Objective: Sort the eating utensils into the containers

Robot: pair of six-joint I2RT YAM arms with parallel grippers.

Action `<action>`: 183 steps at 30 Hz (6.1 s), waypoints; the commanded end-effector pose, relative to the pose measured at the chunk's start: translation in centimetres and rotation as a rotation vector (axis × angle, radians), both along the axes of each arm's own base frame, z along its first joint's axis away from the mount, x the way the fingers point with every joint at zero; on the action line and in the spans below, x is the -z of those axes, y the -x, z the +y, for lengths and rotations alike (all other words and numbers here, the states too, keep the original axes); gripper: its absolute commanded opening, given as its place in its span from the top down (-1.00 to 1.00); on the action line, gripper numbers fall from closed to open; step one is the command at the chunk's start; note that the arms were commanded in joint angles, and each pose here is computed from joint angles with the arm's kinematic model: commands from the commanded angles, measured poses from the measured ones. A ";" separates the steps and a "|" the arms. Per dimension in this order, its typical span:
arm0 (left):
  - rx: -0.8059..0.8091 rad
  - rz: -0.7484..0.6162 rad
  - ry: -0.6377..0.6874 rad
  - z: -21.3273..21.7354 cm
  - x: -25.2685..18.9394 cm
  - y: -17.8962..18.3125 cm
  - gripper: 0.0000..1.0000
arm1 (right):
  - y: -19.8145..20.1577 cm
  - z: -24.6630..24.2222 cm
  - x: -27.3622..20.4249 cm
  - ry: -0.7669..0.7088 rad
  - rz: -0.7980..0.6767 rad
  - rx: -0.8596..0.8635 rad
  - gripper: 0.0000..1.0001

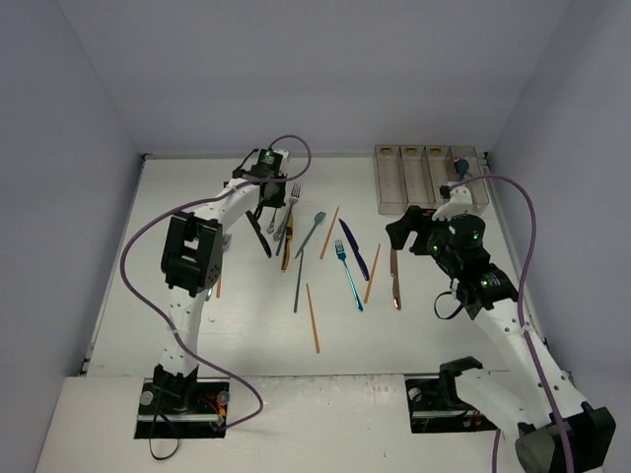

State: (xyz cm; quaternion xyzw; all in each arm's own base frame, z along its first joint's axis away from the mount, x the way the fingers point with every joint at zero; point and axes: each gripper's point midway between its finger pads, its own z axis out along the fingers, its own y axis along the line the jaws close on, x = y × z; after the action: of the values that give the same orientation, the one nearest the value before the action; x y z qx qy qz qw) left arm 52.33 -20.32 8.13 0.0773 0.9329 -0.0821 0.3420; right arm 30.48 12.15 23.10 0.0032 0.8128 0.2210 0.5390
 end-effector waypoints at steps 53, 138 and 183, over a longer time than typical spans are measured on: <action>-0.019 -0.400 0.803 -10.1 -25.2 14.5 0.23 | -3.5 16.2 -5.6 0.016 -0.139 -0.103 1.00; -0.092 -0.300 0.032 8.9 -14.5 18.2 -0.50 | -4.9 8.5 11.2 0.315 0.203 -0.078 -0.35; -0.093 -0.265 0.023 8.8 -13.5 18.1 -0.50 | -9.0 9.4 5.0 0.388 0.045 -0.045 1.00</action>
State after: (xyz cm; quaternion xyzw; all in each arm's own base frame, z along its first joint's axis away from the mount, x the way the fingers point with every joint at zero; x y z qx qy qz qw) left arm 33.40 -11.17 19.88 0.0475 0.8951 -0.0553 0.4399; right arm 34.20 21.98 4.58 -0.1224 0.9256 0.0634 0.3524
